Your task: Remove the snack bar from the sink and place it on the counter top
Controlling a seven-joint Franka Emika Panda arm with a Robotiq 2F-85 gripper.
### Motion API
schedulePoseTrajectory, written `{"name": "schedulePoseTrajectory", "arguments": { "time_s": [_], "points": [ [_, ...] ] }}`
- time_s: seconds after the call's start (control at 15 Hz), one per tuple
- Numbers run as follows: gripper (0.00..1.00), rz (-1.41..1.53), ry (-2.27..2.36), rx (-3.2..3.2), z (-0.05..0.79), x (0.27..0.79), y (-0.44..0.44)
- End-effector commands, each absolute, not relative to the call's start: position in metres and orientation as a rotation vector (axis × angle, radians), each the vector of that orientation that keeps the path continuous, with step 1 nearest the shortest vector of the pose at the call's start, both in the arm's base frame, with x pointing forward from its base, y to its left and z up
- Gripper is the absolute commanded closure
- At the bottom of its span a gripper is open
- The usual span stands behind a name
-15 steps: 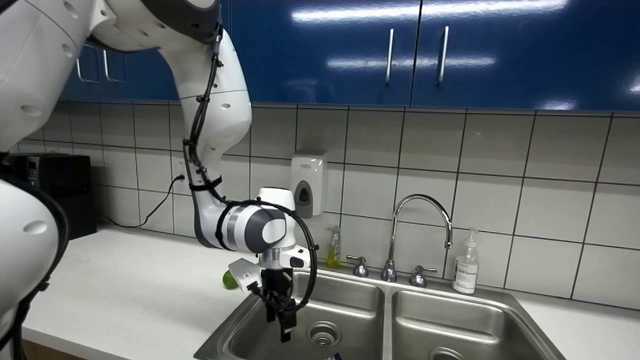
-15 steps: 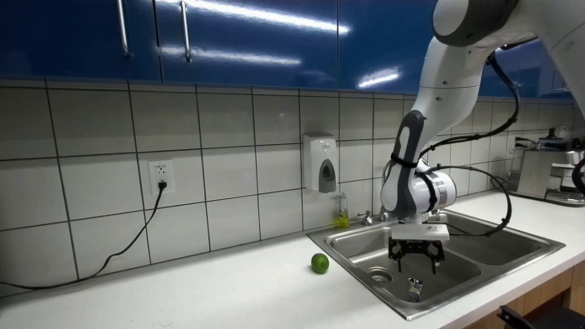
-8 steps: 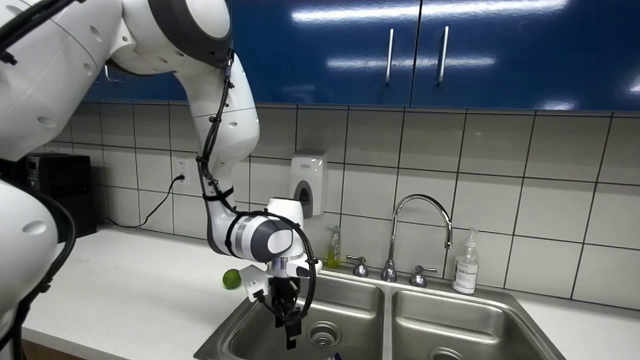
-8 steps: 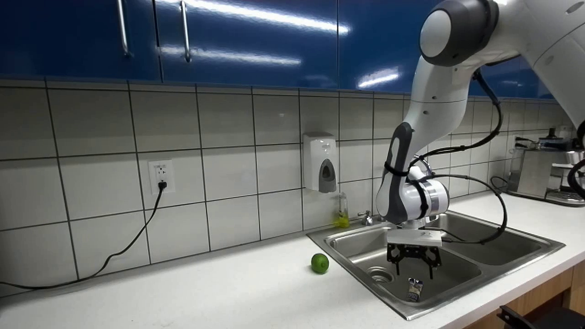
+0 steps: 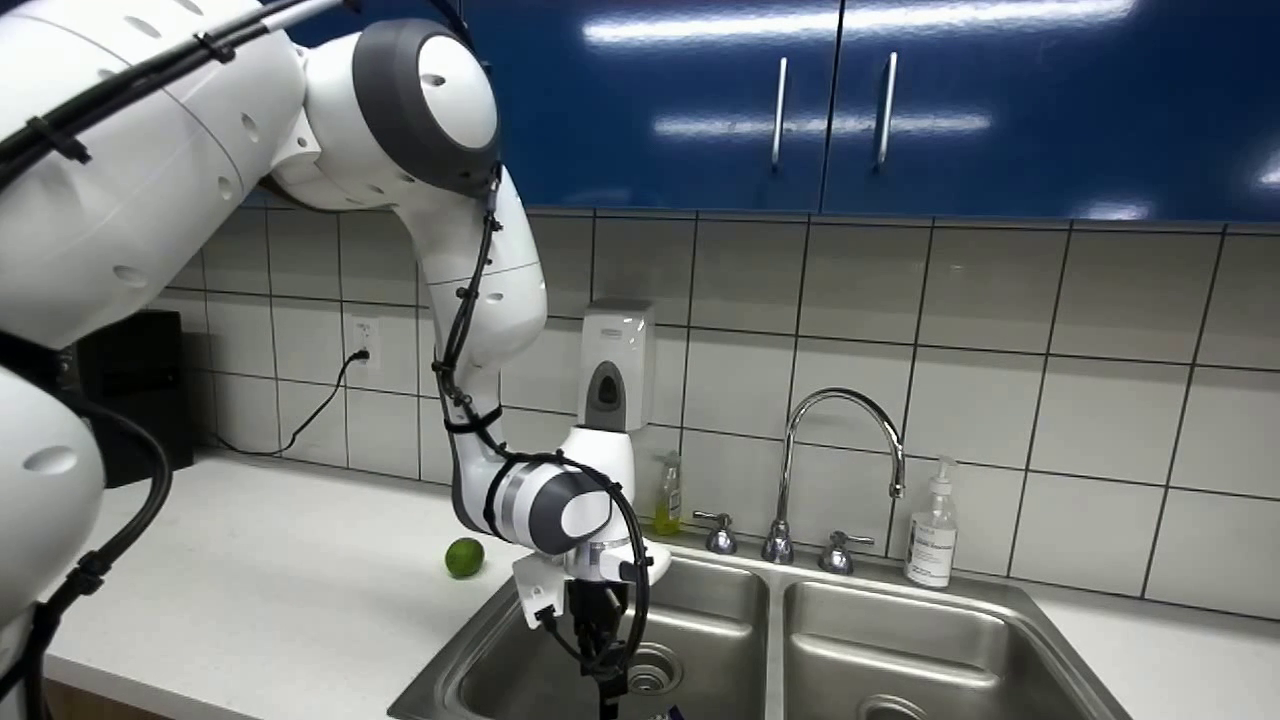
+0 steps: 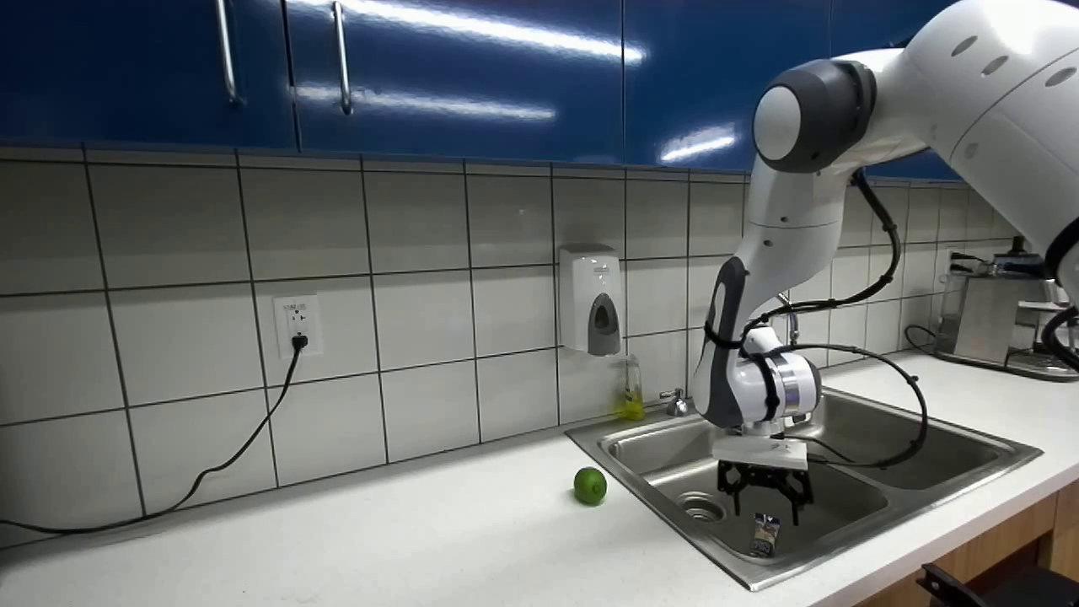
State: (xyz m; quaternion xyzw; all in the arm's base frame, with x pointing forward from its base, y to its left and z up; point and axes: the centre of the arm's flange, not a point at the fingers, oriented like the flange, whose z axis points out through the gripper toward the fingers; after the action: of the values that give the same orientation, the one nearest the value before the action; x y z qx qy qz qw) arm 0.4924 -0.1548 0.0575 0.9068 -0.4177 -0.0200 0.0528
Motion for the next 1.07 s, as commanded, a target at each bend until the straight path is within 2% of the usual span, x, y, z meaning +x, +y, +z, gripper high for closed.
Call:
{"name": "schedulePoseTrajectory", "arguments": {
  "time_s": [0.0, 1.0],
  "points": [
    [0.0, -0.054, -1.298, 2.766, 0.032, 0.509, -0.177],
    [0.0, -0.072, -1.322, 2.734, -0.022, 0.525, -0.203]
  ]
}}
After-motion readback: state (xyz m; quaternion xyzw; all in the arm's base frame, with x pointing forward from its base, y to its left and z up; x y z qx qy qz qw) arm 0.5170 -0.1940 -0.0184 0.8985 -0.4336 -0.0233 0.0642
